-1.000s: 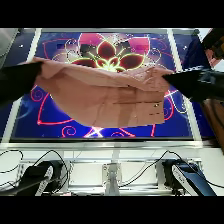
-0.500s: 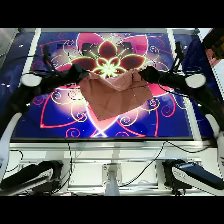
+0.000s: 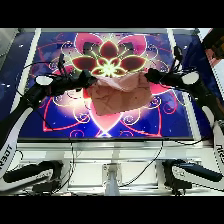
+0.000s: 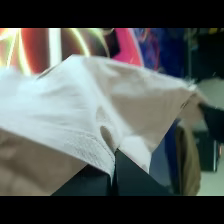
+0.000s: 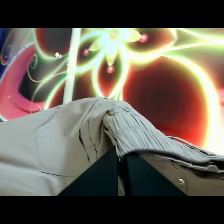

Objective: Fold the clothes and pants, and hang the long-sleeved shirts on hangers.

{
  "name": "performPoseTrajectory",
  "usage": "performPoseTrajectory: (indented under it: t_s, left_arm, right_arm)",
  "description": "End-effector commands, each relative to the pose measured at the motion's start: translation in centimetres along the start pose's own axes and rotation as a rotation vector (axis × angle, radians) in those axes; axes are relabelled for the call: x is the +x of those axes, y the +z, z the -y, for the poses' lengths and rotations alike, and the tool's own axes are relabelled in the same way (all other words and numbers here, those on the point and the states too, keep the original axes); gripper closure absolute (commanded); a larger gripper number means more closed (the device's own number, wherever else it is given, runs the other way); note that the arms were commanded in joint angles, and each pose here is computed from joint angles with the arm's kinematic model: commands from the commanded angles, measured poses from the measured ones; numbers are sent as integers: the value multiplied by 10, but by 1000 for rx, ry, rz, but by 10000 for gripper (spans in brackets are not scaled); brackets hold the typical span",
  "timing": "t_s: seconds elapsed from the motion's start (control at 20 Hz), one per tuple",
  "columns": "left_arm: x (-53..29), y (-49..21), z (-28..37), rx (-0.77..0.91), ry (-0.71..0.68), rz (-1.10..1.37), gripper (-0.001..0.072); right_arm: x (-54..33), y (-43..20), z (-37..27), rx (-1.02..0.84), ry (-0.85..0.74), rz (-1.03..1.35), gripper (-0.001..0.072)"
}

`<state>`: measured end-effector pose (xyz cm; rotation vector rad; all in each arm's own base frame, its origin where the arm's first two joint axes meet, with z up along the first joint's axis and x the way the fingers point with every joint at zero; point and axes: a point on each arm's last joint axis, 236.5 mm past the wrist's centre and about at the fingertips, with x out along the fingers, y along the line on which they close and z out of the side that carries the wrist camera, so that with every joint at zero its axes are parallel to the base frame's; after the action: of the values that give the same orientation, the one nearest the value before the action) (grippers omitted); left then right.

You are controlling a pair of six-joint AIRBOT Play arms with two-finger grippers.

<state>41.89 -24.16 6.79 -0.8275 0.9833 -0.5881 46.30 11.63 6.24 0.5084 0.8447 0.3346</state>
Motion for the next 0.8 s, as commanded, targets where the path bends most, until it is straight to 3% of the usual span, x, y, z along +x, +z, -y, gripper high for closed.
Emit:
performPoseTrajectory:
  t_s: [0.0,0.25,0.75]
  left_arm:
    - [-8,-58,-21,18,91,-246,700]
    - [-15,-75,-53,-2,219,-327,700]
    - [36,-98,-95,-75,292,-372,698]
  right_arm:
    - [-26,-24,42,26,-51,-166,694]
    - [-35,-71,81,8,-131,-381,694]
    - [-6,-77,108,51,-161,-391,693]
